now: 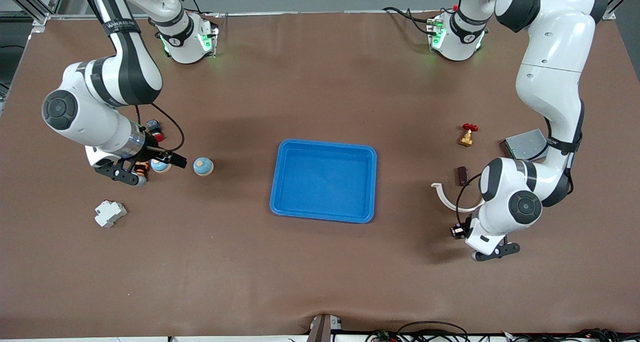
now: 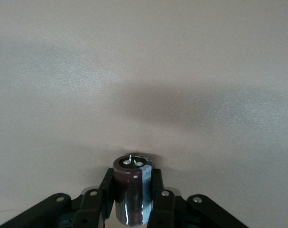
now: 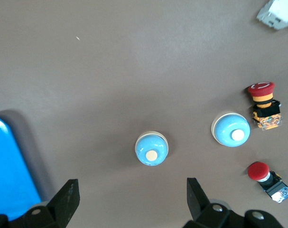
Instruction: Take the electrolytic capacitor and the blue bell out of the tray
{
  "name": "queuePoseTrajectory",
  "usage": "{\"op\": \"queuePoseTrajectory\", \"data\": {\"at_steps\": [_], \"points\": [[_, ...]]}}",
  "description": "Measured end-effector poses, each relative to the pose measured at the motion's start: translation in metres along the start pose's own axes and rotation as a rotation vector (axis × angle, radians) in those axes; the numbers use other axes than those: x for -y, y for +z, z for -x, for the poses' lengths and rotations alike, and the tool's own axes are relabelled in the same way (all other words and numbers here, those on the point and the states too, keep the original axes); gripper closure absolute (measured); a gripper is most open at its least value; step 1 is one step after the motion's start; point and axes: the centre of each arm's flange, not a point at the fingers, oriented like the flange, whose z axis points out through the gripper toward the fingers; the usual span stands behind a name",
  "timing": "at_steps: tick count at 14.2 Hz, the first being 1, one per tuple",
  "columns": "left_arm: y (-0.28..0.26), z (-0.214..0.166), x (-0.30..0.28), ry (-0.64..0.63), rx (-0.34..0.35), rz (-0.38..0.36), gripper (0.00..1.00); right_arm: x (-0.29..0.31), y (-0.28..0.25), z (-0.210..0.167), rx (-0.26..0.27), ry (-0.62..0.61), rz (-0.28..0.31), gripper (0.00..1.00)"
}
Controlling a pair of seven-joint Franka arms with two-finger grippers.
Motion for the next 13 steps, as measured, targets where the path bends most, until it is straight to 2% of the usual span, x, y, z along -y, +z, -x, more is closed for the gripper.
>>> {"op": "queuePoseTrajectory", "data": {"at_steps": [3, 5, 7, 12, 13], "points": [[0.0, -0.001, 0.0, 0.0, -0.006, 0.002, 0.66, 0.0, -0.07, -0.013, -0.01, -0.089, 0.062, 0.0], [0.0, -0.001, 0.0, 0.0, -0.008, 0.003, 0.66, -0.005, -0.123, -0.018, -0.033, -0.147, 0.067, 0.0], [0.0, -0.002, 0.0, -0.001, -0.012, 0.005, 0.52, -0.018, -0.156, -0.024, -0.053, -0.193, 0.063, 0.0], [-0.008, -0.009, 0.005, 0.025, -0.037, 0.01, 0.01, -0.065, -0.197, -0.04, -0.083, -0.202, 0.053, 0.0], [-0.013, -0.013, 0.011, 0.047, -0.047, 0.01, 0.0, -0.067, -0.204, -0.039, -0.085, -0.199, 0.053, 0.0]]}}
